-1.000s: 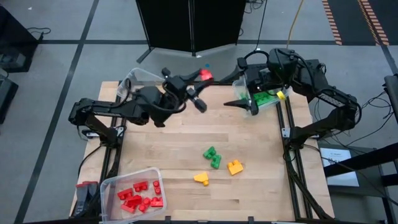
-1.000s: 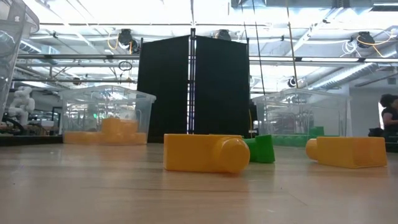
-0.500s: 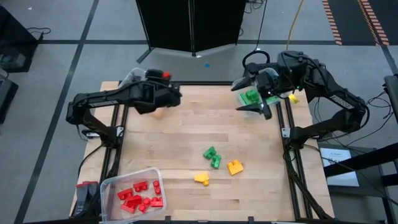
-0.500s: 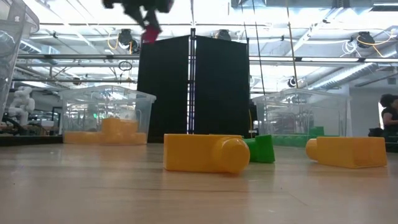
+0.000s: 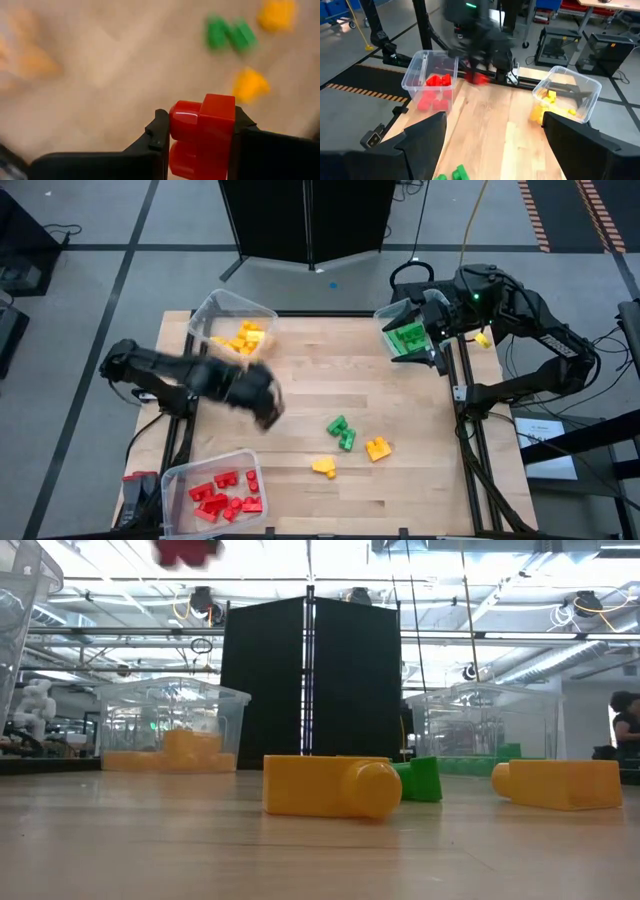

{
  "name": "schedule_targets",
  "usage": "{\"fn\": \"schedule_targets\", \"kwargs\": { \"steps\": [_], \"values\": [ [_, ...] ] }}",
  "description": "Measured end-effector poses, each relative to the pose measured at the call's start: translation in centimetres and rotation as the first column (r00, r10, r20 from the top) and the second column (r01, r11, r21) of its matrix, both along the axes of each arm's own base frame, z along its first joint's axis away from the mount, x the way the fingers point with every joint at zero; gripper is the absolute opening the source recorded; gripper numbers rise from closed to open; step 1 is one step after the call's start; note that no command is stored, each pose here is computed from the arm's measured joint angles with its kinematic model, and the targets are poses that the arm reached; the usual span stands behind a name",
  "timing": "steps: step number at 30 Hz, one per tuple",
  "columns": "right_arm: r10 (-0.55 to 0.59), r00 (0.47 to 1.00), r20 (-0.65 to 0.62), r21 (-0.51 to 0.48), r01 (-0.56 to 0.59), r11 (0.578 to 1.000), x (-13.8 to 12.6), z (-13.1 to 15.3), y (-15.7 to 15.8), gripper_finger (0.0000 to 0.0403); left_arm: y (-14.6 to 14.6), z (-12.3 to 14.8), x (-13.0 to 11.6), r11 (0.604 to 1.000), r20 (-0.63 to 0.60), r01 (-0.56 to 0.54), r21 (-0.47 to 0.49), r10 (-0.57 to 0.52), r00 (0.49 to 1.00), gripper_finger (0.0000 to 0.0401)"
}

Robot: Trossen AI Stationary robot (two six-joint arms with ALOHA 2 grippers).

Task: Sort blocks
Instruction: Put the red game piece into the bottom transparent bin, then put the green game piece into the top right transparent bin

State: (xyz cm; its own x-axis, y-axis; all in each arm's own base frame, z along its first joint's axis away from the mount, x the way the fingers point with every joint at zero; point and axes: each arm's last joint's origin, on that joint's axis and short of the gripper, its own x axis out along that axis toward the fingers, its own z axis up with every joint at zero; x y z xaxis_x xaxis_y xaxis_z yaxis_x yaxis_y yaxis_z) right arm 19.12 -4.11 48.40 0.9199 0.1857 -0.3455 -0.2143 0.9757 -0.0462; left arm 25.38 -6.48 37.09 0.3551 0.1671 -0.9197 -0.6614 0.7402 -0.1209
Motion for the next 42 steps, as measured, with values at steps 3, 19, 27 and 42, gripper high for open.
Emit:
{"fn": "schedule_targets", "kwargs": {
  "steps": [3, 19, 27, 42],
  "values": [
    [0.0, 1.0, -0.011, 0.003, 0.0, 1.0, 0.0, -0.1, 0.0, 0.0325, -3.7, -0.1, -1.6, 0.995, -0.037, 0.041, -0.092, -0.044, 0.998, 0.0052],
    [-0.006, 0.998, -0.061, 0.051, 0.009, 0.999, 1.3, -0.8, -0.3, 0.0325, -14.8, -0.7, -8.3, 0.943, -0.065, 0.031, -0.333, -0.056, 0.996, 0.0059],
    [0.041, 0.976, -0.213, 0.079, -0.025, 0.997, 3.6, -3.0, -0.1, 0.0325, -15.8, -1.5, -8.0, 0.919, -0.157, 0.037, -0.393, -0.106, 0.982, 0.0163],
    [0.23, 0.812, -0.536, -0.043, -0.299, 0.953, 14.2, -13.3, 4.4, 0.0325, -15.9, -2.1, -7.3, 0.952, -0.092, 0.028, -0.305, -0.059, 0.994, 0.0247]
  ]
}}
